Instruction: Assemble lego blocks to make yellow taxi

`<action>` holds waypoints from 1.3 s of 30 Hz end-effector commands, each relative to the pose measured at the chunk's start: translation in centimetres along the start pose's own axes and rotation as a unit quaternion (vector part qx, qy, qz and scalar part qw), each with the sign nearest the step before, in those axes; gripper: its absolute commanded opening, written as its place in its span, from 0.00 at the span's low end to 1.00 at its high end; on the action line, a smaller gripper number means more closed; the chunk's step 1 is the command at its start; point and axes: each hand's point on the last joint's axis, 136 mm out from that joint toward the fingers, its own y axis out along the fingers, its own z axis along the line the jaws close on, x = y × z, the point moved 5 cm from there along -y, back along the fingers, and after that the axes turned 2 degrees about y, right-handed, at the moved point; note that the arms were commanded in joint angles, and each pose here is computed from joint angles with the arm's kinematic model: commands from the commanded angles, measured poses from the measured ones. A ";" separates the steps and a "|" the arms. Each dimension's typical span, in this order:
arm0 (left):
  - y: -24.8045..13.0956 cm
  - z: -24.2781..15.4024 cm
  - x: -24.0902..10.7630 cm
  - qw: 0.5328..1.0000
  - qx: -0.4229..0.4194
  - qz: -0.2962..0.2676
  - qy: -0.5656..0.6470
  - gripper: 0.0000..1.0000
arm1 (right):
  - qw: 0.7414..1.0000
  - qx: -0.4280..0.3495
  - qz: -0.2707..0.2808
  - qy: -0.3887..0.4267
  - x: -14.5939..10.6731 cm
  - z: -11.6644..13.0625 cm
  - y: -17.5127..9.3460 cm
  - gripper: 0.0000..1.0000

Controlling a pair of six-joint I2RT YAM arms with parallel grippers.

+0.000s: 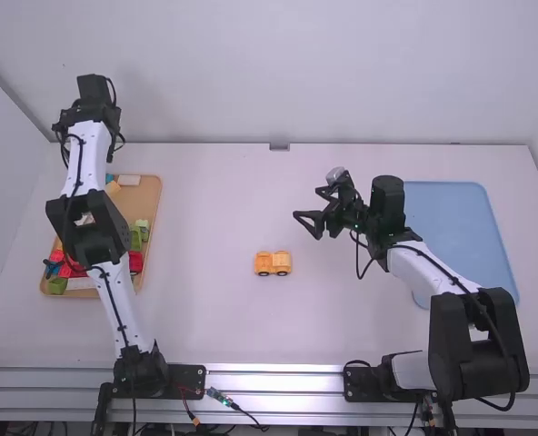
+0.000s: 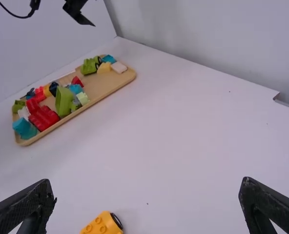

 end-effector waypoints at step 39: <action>6.5 9.4 -5.7 0.930 0.200 0.007 -0.309 0.97 | 1.000 0.005 -0.001 0.001 0.2 0.3 -0.2 1.00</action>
